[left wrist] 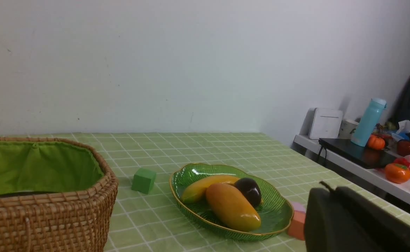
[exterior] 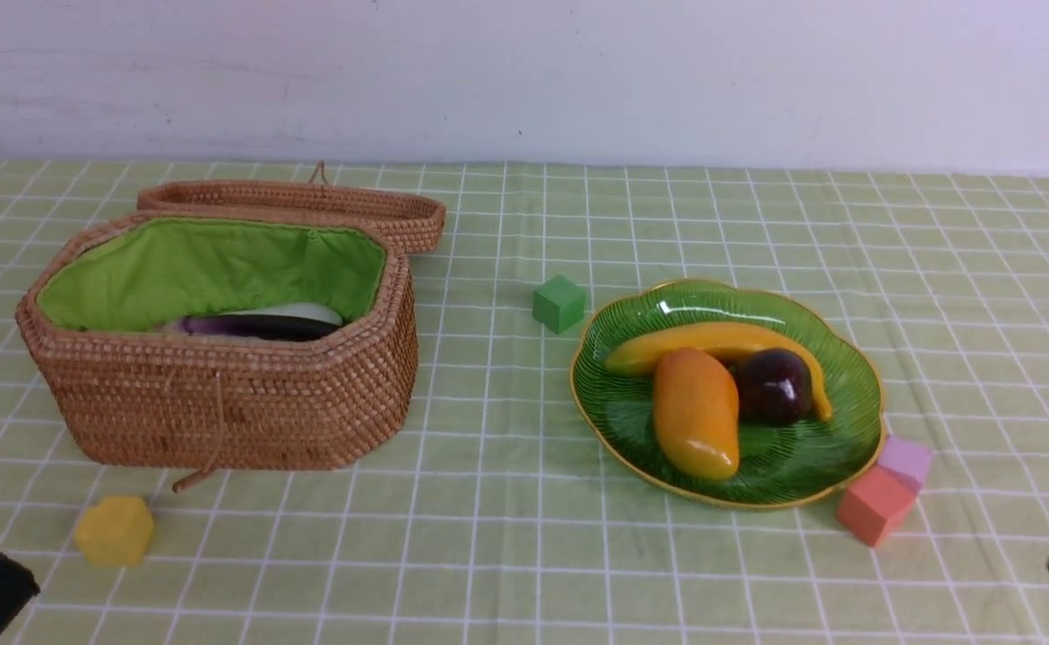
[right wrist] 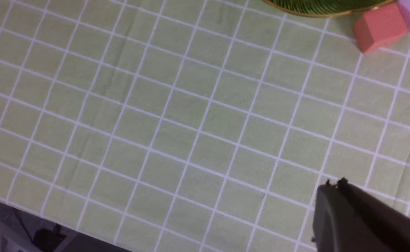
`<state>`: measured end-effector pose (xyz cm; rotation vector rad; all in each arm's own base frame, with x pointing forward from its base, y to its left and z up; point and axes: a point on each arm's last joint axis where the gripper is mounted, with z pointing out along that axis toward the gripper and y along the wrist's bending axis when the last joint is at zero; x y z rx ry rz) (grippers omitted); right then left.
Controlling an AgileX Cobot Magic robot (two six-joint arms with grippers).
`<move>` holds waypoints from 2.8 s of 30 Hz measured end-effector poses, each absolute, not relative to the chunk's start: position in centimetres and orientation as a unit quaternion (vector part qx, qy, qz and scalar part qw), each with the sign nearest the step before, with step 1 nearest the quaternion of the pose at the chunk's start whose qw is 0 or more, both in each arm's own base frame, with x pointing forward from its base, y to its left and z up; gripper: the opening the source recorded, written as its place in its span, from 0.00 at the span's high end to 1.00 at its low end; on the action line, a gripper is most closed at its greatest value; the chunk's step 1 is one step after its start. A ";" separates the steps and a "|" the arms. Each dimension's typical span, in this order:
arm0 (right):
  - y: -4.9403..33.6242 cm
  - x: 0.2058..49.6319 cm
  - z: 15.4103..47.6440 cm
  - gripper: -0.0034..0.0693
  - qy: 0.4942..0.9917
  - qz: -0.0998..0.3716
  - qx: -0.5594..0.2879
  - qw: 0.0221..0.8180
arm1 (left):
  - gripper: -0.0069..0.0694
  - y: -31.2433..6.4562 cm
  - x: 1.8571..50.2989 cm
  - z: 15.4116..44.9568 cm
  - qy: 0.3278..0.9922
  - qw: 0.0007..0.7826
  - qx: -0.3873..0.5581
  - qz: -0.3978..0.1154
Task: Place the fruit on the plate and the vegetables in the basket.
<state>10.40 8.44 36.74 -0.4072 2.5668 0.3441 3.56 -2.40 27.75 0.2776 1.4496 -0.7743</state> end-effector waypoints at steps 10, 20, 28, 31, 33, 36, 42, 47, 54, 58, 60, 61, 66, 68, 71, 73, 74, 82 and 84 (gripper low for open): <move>5.6 7.1 37.0 0.95 0.926 0.163 -0.141 0.312 | 0.91 -2.3 3.7 27.3 0.662 0.661 0.119 -0.332; 4.7 6.6 37.4 0.95 0.919 0.160 -0.133 0.335 | 0.90 -2.3 3.7 27.3 0.664 0.660 0.119 -0.331; 2.0 6.9 33.6 0.95 0.865 0.121 -0.035 0.486 | 0.89 -2.3 3.7 27.3 0.664 0.660 0.119 -0.331; 1.4 6.2 30.1 0.95 0.833 0.100 -0.018 0.544 | 0.89 -2.3 3.7 27.3 0.664 0.660 0.119 -0.331; 1.1 5.8 26.2 0.95 0.810 0.081 0.002 0.580 | 0.89 -2.3 3.7 27.3 0.664 0.660 0.119 -0.331; 0.8 5.6 22.6 0.95 0.785 0.062 0.016 0.616 | 0.88 -2.3 3.7 27.3 0.664 0.660 0.119 -0.331; 0.4 5.6 18.5 0.95 0.760 0.046 0.025 0.647 | 0.87 -2.3 3.7 27.3 0.664 0.660 0.119 -0.331; 0.5 5.3 17.3 0.95 0.798 0.040 0.014 0.601 | 0.86 -2.3 3.7 27.3 0.664 0.660 0.119 -0.331; 0.5 5.2 17.3 0.95 0.804 0.067 0.054 0.588 | 0.86 -2.3 3.7 27.3 0.664 0.660 0.119 -0.330; 0.5 5.2 17.3 0.95 0.804 0.071 0.059 0.587 | 0.85 -2.3 3.7 27.3 0.665 0.660 0.119 -0.330; 0.5 5.2 17.3 0.95 0.804 0.070 0.059 0.587 | 0.84 -2.3 3.7 27.3 0.665 0.660 0.119 -0.330; 0.5 5.2 17.3 0.95 0.804 0.070 0.059 0.587 | 0.84 -2.3 3.7 27.3 0.665 0.660 0.119 -0.330; 0.5 5.2 17.3 0.94 0.804 0.070 0.059 0.587 | 0.84 -2.3 3.7 27.3 0.665 0.660 0.119 -0.330; 0.5 5.2 17.3 0.94 0.805 0.070 0.059 0.587 | 0.84 -2.3 3.7 27.3 0.665 0.660 0.119 -0.330; 0.5 5.2 17.3 0.94 0.805 0.070 0.059 0.587 | 0.84 -2.3 3.7 27.3 0.665 0.660 0.119 -0.330; 0.5 5.2 17.3 0.94 0.805 0.070 0.059 0.587 | 0.83 -2.3 3.7 27.3 0.665 0.660 0.119 -0.330; 0.5 5.2 17.3 0.94 0.805 0.070 0.059 0.587 | 0.83 -2.3 3.7 27.3 0.665 0.660 0.119 -0.330; 0.5 5.2 17.3 0.93 0.805 0.069 0.058 0.586 | 0.82 -2.3 3.7 27.2 0.665 0.659 0.119 -0.330; 0.5 5.2 17.3 0.93 0.805 0.069 0.058 0.586 | 0.82 -2.3 3.7 27.2 0.664 0.663 0.124 -0.323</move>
